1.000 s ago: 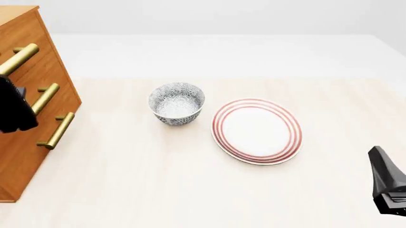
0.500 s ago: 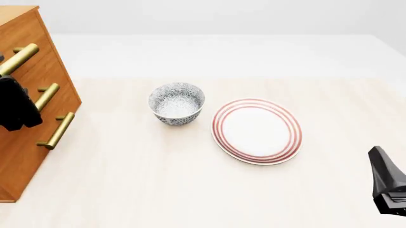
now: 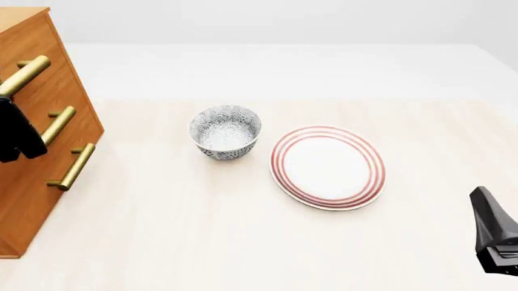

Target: Open the top drawer of the cabinet.

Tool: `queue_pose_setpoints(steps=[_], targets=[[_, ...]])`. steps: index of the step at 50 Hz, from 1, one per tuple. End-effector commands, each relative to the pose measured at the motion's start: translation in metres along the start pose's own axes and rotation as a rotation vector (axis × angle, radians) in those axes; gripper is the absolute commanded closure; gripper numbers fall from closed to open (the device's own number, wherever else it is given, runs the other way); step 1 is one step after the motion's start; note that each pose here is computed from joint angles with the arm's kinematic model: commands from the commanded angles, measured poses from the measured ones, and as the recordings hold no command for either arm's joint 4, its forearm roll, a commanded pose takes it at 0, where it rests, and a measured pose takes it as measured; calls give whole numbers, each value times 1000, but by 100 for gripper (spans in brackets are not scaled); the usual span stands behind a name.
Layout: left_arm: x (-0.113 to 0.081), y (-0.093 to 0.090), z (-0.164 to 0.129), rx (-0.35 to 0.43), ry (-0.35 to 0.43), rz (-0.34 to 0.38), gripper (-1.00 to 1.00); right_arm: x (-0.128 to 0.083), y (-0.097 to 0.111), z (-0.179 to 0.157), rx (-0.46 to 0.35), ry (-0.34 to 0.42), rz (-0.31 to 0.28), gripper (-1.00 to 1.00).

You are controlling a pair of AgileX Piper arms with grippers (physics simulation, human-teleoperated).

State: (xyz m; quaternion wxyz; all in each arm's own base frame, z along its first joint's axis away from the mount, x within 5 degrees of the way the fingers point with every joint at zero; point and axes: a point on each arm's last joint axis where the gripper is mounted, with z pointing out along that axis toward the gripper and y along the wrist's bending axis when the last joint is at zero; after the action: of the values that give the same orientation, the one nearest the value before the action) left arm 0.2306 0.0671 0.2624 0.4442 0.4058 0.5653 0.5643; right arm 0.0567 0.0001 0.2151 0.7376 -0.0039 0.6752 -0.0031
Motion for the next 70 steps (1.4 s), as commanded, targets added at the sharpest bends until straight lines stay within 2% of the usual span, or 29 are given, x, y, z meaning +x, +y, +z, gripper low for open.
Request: queue_pose_setpoints(steps=[1,10,22,47,70], targets=[[5,-9,-9,29,23,18,100,0,0,0,0,0,0,-100],[3,-14,-11,35,12,43,100,0,0,0,0,0,0,-100],[-9,-20,-8,46,-40,63,100,0,0,0,0,0,0,-100],[-31,-16,-11,56,-135,63,100,0,0,0,0,0,0,-100],[-36,-17,-25,51,-168,71,100,0,0,0,0,0,0,-100]])
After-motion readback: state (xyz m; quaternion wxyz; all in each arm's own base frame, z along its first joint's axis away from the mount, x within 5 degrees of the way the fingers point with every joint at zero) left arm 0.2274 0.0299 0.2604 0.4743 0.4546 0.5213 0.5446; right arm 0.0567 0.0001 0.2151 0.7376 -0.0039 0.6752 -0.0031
